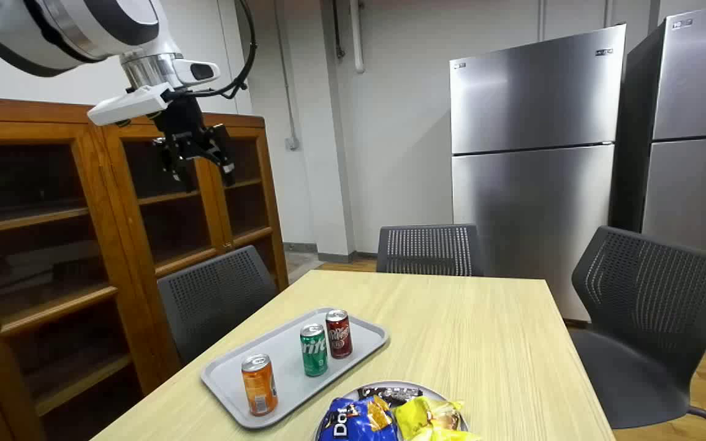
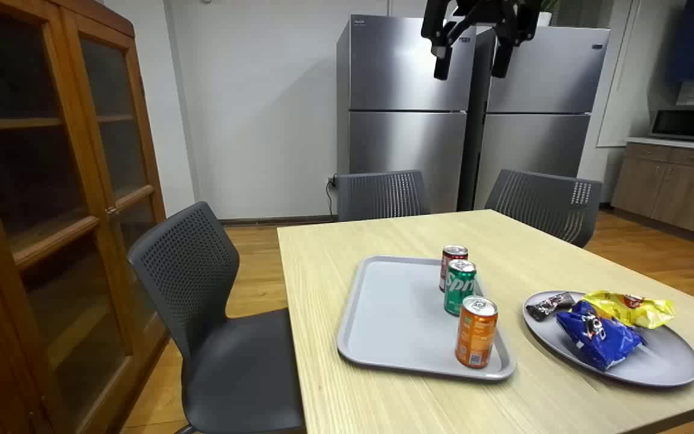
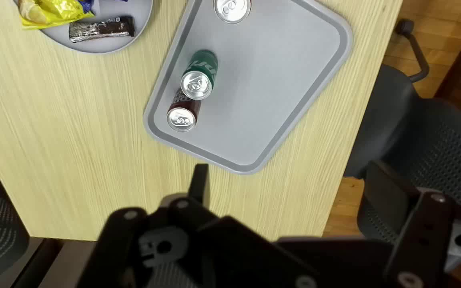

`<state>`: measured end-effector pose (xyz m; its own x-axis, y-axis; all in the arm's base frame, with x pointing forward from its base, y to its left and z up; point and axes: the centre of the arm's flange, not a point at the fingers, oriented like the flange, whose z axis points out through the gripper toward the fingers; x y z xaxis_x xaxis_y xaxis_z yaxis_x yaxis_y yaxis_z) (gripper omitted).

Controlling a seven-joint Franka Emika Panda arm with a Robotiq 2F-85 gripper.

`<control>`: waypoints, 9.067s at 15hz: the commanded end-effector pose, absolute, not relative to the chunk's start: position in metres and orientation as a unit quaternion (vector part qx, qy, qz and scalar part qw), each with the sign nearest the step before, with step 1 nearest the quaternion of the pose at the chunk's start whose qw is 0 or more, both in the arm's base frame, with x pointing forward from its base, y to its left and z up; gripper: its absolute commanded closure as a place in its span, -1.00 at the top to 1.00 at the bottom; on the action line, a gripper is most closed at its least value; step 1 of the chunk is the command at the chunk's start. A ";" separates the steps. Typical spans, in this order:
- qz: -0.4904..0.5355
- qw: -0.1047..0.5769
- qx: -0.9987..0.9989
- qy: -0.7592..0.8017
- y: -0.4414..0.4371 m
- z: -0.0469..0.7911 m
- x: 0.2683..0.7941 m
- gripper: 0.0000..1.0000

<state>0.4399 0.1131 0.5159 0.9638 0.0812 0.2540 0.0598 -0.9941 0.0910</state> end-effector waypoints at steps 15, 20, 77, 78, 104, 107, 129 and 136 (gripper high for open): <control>0.130 0.041 0.990 0.036 0.113 0.516 0.440 1.00; 0.130 0.041 0.990 0.035 0.113 0.516 0.440 1.00; -0.071 0.108 0.954 -0.272 -0.130 0.236 0.417 1.00; -0.073 0.098 0.957 -0.262 -0.129 0.243 0.420 1.00; -0.075 0.094 0.953 -0.279 -0.139 0.157 0.451 1.00; -0.077 0.097 0.952 -0.279 -0.140 0.151 0.454 1.00; -0.086 0.108 0.948 -0.286 -0.148 0.141 0.454 -0.94; -0.094 0.117 0.951 -0.270 -0.151 0.171 0.444 -1.00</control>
